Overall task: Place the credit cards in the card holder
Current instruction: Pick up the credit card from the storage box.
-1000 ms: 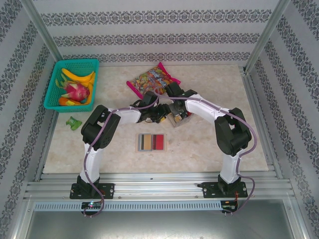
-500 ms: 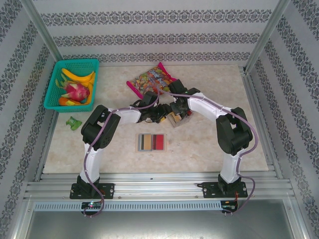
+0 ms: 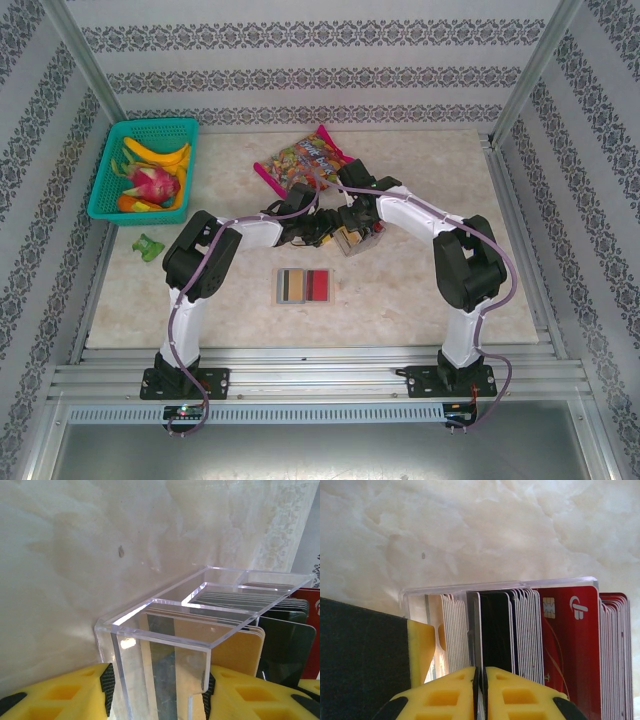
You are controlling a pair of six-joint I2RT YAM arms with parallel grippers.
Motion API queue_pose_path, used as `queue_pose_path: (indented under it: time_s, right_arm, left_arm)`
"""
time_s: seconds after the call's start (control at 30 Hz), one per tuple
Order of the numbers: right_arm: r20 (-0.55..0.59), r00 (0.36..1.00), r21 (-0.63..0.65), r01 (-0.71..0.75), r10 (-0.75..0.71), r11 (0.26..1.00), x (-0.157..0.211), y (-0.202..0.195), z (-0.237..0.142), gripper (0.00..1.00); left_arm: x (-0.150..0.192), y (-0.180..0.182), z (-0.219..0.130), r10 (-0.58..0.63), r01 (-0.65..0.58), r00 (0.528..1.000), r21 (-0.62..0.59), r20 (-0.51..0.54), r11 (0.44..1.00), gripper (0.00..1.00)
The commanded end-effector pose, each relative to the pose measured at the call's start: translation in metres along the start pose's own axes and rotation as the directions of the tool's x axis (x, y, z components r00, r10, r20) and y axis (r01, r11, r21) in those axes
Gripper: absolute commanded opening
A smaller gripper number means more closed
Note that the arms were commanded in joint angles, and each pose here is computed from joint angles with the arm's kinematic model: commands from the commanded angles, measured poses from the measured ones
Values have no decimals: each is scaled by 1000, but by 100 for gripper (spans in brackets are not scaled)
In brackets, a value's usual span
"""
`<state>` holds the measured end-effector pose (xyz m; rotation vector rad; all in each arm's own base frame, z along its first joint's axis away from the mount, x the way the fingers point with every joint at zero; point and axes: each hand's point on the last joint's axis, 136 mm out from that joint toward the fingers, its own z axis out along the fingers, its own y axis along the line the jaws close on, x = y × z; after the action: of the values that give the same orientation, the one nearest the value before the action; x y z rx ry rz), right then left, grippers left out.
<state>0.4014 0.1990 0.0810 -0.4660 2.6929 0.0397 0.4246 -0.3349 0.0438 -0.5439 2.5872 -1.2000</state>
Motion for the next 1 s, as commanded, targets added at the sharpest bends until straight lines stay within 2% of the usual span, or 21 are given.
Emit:
queue_pose_path:
  time_s: [0.0,0.37,0.5,0.73,0.97]
  right_arm:
    - [-40,999,-45,-9,8,999,11,10,4,15]
    - [-76,997,-42,-20,17,999,13,10,13,20]
    - [-75,997,-36,-26,24,999,11,8,10,16]
    - [-20,998,-14,-53,52,999,2,2,-19,5]
    - [-17,997,82,-73,75,994,3,-6,-26,7]
  left_arm:
    - [-2,0,2,0,0,1000,15,-3,1000,51]
    - [-3,-1,1,-2,2,1000,18,0,1000,51]
    - [-3,-3,1,-1,1,1000,23,0,1000,51]
    - [-2,-3,1,2,-2,1000,21,0,1000,51]
    - [-2,-4,-2,4,-5,1000,21,5,1000,51]
